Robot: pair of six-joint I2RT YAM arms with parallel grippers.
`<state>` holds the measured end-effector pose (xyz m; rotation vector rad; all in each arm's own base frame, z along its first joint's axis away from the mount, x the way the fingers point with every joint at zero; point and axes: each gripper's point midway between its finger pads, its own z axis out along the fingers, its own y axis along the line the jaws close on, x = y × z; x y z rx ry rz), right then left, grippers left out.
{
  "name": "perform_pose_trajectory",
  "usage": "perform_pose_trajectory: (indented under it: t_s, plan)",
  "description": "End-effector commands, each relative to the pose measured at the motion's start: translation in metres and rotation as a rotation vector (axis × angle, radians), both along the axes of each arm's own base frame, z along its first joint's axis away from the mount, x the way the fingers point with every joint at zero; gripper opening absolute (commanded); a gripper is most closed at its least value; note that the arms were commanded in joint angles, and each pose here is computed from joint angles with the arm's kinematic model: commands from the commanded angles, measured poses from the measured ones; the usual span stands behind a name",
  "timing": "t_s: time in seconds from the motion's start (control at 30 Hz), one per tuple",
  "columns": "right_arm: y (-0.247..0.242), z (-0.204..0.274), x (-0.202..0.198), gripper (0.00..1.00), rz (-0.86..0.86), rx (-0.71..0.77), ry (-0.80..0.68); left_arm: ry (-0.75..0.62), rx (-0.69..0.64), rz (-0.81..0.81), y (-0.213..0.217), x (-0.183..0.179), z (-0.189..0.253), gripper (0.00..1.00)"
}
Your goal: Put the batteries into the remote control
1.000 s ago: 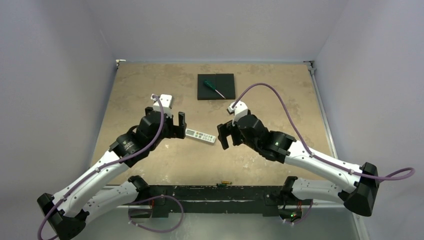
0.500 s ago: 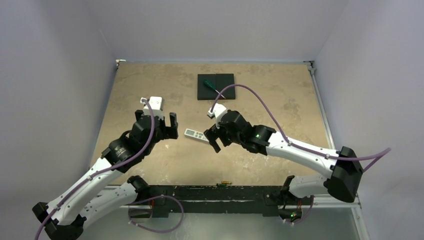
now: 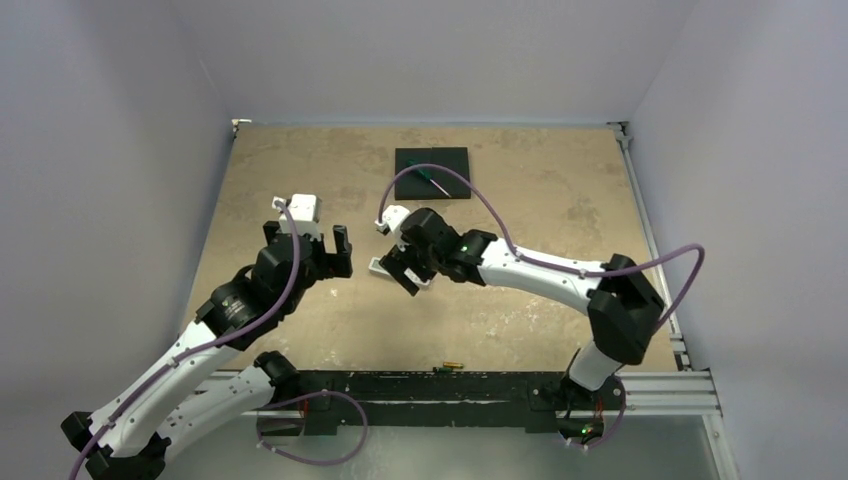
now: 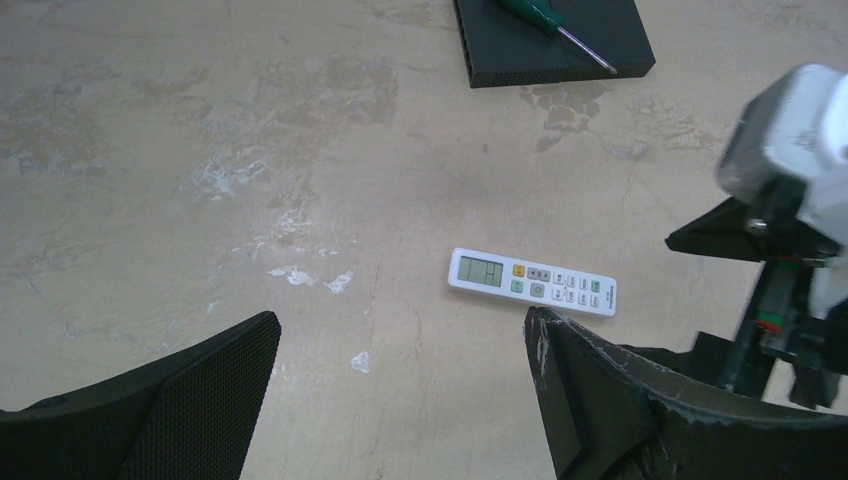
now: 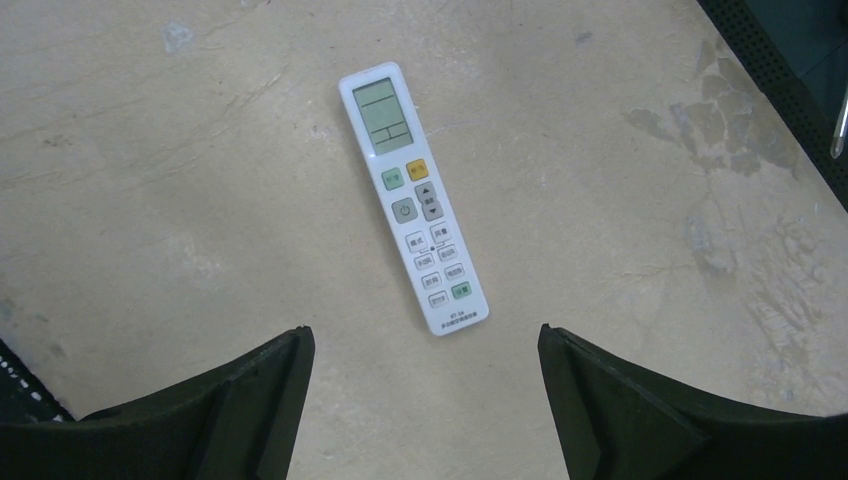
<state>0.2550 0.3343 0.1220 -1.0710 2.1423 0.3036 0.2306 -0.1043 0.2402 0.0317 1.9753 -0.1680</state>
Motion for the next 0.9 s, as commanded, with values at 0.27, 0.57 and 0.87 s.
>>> perform_pose_trajectory:
  t_s: [0.27,0.57,0.87]
  plan:
    - [0.021,-0.027,0.023,0.91,0.129,-0.068,0.045,0.001,0.010,0.017,0.000,0.004,-0.002,0.94]
    - [0.028,-0.052,0.024,0.91,0.170,-0.107,0.091,0.002,0.015,0.019,0.001,0.005,-0.002,0.95]
    - [0.024,-0.069,0.031,0.91,0.170,-0.113,0.133,0.003,0.015,0.014,0.000,0.005,-0.003,0.95]
